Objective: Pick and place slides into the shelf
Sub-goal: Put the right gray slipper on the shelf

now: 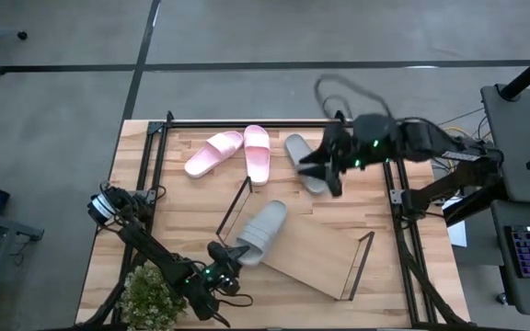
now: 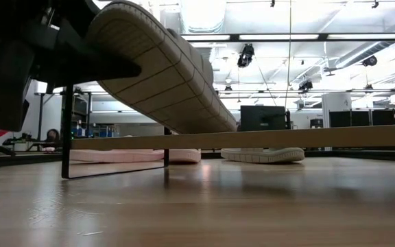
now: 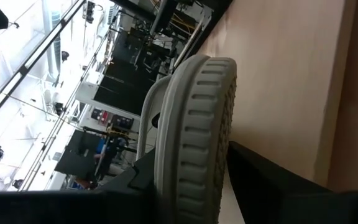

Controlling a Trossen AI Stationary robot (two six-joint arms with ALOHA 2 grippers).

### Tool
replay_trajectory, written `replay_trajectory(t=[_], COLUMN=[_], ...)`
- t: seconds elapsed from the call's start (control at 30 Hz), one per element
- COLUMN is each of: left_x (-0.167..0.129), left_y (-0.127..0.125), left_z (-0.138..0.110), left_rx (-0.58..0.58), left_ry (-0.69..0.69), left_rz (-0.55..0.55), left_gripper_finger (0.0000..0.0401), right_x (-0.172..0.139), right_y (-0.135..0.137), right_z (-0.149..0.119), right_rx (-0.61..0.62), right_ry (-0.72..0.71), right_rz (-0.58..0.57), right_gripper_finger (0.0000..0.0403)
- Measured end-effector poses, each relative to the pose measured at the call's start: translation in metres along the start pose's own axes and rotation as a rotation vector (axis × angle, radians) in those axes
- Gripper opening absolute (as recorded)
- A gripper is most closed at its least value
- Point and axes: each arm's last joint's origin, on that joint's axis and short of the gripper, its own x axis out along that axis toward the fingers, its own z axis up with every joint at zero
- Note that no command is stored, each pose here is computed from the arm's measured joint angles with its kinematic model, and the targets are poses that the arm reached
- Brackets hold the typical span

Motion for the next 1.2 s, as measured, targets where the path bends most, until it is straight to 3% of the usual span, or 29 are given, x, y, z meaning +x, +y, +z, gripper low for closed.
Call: replay_trajectory(t=[0.2,0.37,0.47,0.77,1.0,1.1,1.2], left_x=[0.0,-0.001,-0.002,-0.002,-0.002,-0.002,-0.002], left_y=[0.003,0.01,0.013,0.018,0.019,0.019,0.018], left_z=[0.004,0.007,0.007,0.009,0.008,0.008,0.008], left_rx=[-0.02,-0.043,-0.078,-0.082,-0.08,-0.077,-0.075], left_ry=[-0.004,-0.008,-0.008,-0.01,-0.009,-0.009,-0.009], left_rz=[0.002,0.004,0.007,0.008,0.007,0.007,0.007], left_gripper_finger=[0.014,0.014,0.014,0.014,0.014,0.014,0.014], right_x=[0.034,0.064,0.078,0.124,0.145,0.149,0.153], right_y=[0.034,0.065,0.077,0.088,0.089,0.083,0.079], right_z=[-0.031,-0.057,-0.07,-0.1,-0.121,-0.126,-0.127], right_rx=[-0.275,-0.484,-0.548,-0.284,-0.178,-0.131,-0.086], right_ry=[0.154,0.199,0.219,0.261,0.298,0.305,0.292], right_rz=[-0.088,-0.198,-0.253,-0.308,-0.319,-0.288,-0.17], right_gripper_finger=[0.0153,0.0153,0.0153,0.0165,0.0169,0.0169,0.0168])
